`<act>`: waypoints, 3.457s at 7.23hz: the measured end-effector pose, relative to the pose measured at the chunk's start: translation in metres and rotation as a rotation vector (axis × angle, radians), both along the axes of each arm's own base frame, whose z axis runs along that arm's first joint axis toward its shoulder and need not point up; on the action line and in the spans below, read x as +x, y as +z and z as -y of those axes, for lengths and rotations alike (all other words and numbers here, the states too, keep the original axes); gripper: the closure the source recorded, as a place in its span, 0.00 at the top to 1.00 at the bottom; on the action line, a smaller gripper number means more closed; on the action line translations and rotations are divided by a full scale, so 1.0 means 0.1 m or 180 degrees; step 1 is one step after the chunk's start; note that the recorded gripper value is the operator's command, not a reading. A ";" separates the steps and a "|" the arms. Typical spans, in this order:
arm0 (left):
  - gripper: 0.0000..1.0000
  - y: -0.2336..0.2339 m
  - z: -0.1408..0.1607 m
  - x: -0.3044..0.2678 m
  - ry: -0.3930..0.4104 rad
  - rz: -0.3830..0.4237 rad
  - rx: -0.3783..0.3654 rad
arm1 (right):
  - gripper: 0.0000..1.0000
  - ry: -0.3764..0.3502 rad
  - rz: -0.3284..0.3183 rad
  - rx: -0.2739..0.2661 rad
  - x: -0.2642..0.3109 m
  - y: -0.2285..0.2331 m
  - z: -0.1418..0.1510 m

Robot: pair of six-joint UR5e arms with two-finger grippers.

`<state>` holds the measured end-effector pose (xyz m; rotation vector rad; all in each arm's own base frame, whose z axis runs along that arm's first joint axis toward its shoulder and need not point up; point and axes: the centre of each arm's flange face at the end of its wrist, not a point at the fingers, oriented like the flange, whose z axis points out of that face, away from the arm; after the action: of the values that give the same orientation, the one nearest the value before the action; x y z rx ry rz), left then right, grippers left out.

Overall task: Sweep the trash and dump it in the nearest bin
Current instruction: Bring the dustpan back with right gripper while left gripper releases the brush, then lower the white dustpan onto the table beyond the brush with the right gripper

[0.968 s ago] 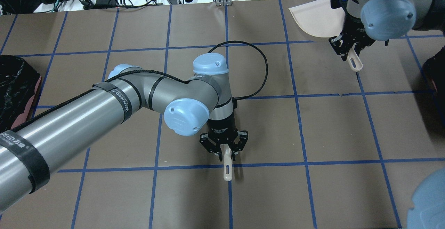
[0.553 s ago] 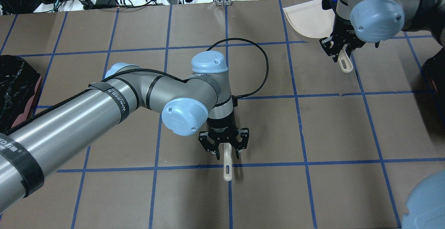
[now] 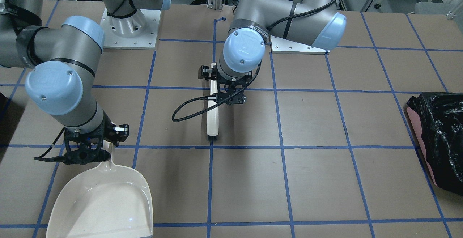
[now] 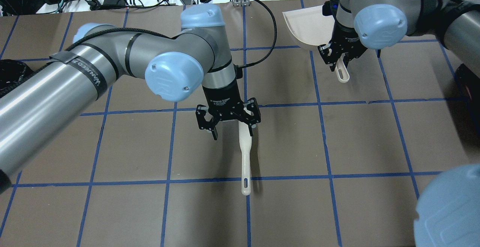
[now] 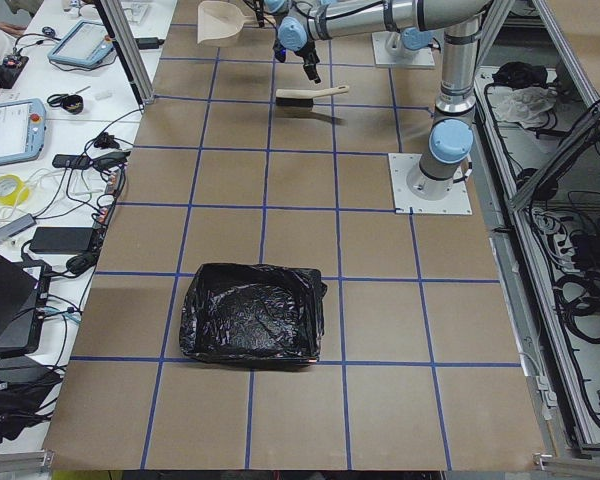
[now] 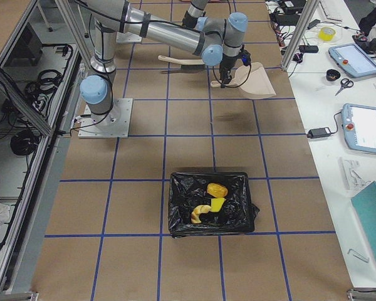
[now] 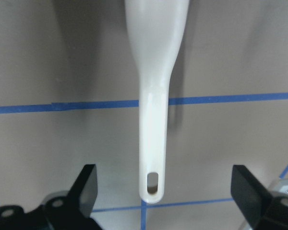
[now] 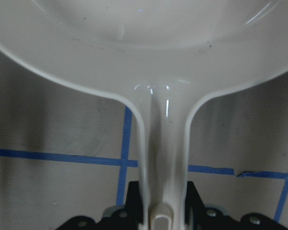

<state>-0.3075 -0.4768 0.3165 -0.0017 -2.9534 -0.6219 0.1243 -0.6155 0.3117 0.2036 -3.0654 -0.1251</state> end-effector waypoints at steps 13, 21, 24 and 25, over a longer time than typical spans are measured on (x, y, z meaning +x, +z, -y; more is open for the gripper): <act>1.00 1.70 0.44 1.89 0.0204 0.0439 -0.1390 | 0.00 0.0050 -0.0128 0.0883 2.45 -0.55 0.06; 1.00 1.65 0.20 1.74 0.0120 0.0413 -0.1373 | 0.00 -0.0096 -0.0150 0.0994 2.38 -0.66 0.05; 1.00 1.63 0.21 1.74 0.0127 0.0398 -0.1368 | 1.00 -0.0117 -0.0155 0.1010 2.37 -0.68 0.05; 1.00 1.63 0.21 1.74 0.0124 0.0398 -0.1362 | 1.00 -0.0146 -0.0153 0.1002 2.35 -0.66 0.06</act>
<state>-0.1331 -0.4981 0.4790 0.0565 -3.1340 0.0246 0.3596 -0.6214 0.2457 0.1430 -2.9861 -0.6068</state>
